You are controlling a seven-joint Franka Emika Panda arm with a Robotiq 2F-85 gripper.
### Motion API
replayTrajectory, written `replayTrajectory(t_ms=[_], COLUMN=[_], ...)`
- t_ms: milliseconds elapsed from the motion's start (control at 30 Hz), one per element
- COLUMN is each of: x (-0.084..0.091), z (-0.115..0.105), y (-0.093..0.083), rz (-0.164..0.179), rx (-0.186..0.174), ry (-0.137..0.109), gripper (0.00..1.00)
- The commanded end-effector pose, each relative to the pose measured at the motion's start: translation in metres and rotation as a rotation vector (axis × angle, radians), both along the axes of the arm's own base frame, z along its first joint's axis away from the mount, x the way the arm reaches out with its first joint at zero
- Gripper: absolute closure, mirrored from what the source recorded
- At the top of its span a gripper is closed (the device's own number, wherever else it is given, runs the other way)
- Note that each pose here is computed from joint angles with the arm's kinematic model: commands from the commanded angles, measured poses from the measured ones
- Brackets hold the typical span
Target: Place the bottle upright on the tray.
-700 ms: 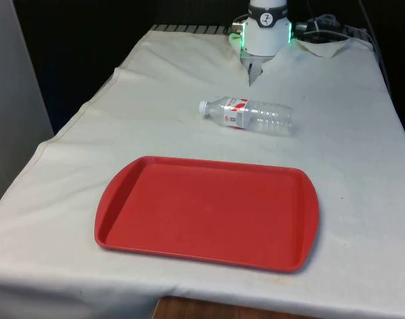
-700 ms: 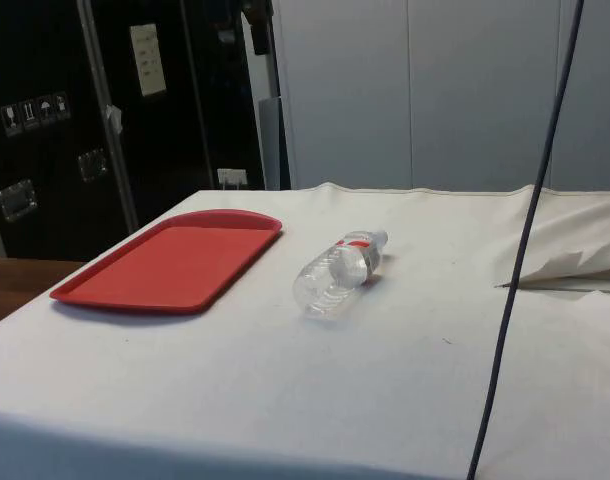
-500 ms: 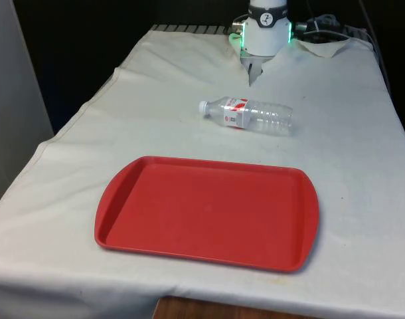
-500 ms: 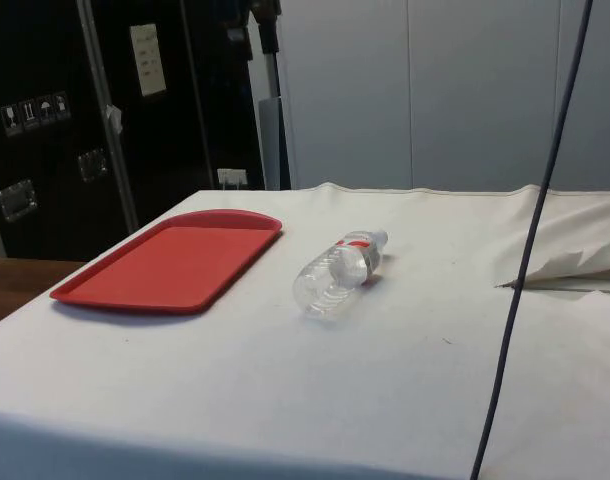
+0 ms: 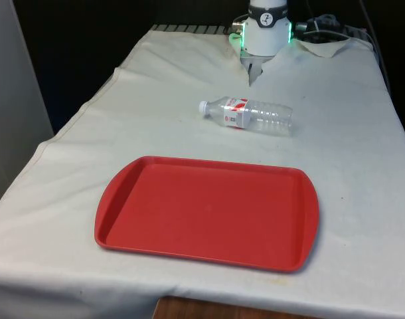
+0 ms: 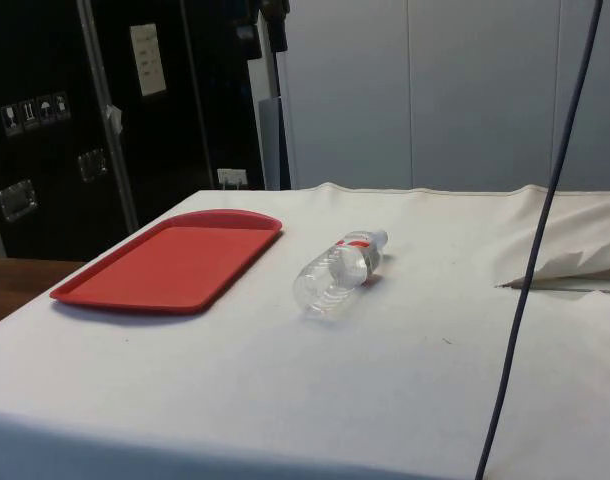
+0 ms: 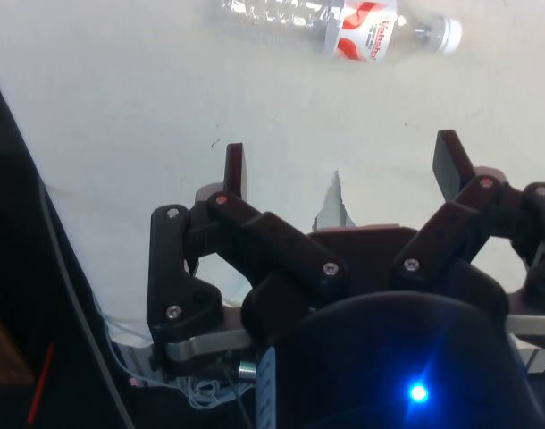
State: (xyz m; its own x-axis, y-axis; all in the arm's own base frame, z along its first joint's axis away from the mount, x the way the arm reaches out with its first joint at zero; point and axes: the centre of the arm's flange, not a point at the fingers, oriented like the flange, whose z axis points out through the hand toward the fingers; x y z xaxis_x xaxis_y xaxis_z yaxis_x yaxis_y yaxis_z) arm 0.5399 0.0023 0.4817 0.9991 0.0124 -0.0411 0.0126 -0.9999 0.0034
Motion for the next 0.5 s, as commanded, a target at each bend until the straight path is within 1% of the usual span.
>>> replayTrajectory(t_ms=[0, 167, 267, 400, 433, 467], x=[0.0, -0.0001, -0.0001, -0.003, -0.0014, -0.0039], z=[0.0003, -0.0004, -0.0004, -0.0041, -0.0044, -0.0052], y=[0.0001, 0.0016, 0.0021, 0.0042, 0.0033, 0.0043], rz=[0.002, 0.0, -0.007, -0.032, -0.026, -0.038], rx=[0.001, 0.0, -0.002, -0.003, -0.002, -0.002], ry=[-0.003, 0.0, 0.0, 0.003, 0.01, 0.004], gripper=[0.0, 0.0, 0.0, 0.0, 0.0, 0.0])
